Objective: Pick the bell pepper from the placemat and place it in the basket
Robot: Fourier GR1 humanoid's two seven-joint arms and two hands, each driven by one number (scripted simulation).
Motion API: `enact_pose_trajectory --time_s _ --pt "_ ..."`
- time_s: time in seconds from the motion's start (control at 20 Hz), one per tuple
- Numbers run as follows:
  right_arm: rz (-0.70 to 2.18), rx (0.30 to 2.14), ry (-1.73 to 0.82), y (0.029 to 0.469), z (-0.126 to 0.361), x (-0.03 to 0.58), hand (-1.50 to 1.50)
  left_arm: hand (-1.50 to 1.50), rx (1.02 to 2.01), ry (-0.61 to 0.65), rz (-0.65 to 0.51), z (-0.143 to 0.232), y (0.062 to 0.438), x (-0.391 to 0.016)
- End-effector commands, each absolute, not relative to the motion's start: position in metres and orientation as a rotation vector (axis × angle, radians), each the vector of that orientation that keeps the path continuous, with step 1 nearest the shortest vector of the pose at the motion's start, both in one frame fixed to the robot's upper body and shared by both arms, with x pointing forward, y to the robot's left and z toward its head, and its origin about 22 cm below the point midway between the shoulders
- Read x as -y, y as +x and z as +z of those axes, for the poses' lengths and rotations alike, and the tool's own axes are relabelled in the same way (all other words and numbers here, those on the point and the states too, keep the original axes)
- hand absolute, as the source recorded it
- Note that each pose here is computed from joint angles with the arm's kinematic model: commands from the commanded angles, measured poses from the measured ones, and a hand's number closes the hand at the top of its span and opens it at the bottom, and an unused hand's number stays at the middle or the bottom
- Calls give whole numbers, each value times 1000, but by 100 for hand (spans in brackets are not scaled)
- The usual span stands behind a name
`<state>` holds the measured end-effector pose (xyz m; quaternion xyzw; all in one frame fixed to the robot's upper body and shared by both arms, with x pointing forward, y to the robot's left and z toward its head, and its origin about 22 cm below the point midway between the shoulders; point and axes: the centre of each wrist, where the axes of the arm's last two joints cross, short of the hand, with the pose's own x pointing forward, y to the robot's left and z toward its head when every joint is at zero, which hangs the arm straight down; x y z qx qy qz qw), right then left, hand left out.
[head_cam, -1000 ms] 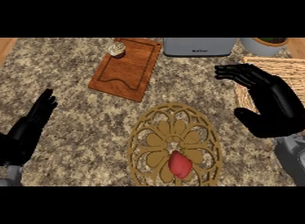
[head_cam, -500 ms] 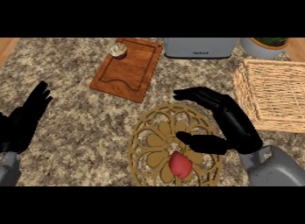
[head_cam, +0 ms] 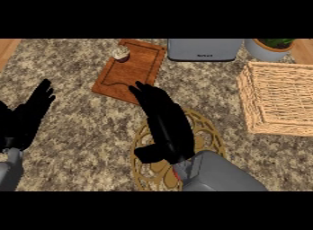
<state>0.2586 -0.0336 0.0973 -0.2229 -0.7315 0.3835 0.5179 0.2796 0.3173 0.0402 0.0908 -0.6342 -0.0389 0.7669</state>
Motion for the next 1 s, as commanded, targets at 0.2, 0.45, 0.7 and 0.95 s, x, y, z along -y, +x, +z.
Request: enact_pose_trajectory --time_s 0.2,0.45,0.7,0.95 --pt "1061 1303 -1154 287 146 7 -150 0 1349 201 -57 36 281 -319" --pt "1081 1155 -1147 272 207 -17 -150 0 1344 231 -35 29 281 -328" --pt "1179 986 -973 283 210 -8 -150 0 1347 201 -53 30 277 -313" --pt "1152 1046 -879 264 238 3 -150 0 1345 225 -44 22 275 -319"
